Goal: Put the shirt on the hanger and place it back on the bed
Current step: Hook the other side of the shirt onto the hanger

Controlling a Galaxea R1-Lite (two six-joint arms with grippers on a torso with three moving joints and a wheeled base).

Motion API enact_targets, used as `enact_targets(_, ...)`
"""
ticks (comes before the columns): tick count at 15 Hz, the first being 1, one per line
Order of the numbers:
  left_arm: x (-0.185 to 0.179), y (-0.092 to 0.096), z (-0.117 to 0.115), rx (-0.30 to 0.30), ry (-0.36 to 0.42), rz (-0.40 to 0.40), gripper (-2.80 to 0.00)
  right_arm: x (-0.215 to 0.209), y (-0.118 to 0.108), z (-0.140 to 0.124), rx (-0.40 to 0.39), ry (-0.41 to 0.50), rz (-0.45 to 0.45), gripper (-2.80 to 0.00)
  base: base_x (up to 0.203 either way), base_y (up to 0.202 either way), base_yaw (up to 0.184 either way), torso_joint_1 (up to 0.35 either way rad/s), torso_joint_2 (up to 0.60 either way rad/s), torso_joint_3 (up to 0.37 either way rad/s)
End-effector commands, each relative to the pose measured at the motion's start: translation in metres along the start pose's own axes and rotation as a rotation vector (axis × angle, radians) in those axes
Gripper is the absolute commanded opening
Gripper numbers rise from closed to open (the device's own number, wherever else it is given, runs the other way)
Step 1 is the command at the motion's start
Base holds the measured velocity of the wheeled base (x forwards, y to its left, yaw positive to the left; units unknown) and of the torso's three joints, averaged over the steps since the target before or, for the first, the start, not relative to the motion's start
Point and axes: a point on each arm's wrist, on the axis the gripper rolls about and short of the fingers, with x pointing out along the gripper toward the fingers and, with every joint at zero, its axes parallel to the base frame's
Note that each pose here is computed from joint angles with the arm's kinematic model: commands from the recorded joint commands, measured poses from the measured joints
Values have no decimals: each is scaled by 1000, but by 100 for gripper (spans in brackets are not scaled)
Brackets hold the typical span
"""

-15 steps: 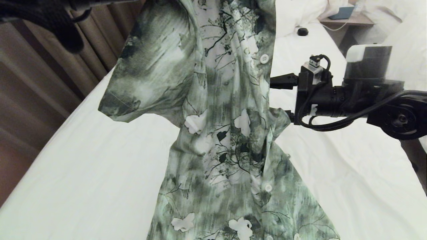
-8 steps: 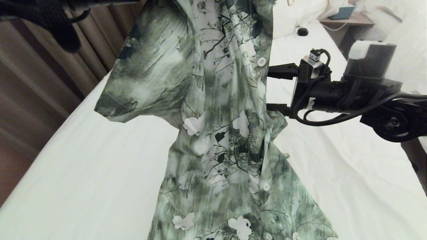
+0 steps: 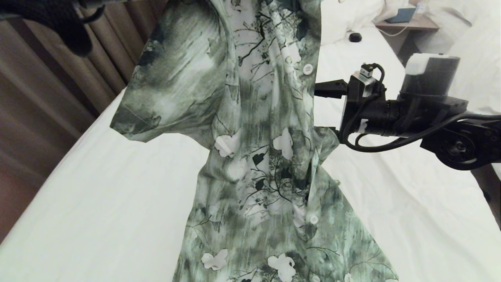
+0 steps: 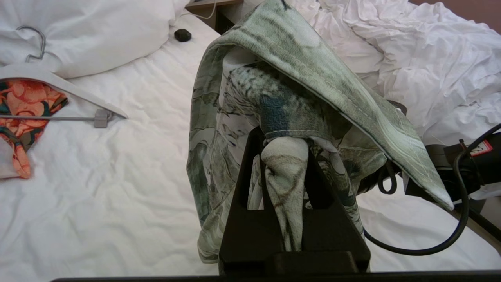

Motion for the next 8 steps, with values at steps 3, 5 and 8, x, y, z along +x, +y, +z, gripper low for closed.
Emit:
enact_targets(3, 1, 0, 0, 1, 1, -1, -280, 4, 3, -1, 23, 9, 19, 0, 0, 0, 0, 0, 0, 0)
enact_targets(5, 3, 0, -1, 1, 4, -1, -280, 7, 3, 1, 22, 5, 32, 0, 0, 0, 0, 0, 0, 0)
enact_targets(8, 4, 0, -1, -1, 4, -1, -280, 8, 4, 3, 9, -2, 46, 0, 0, 0, 0, 0, 0, 0)
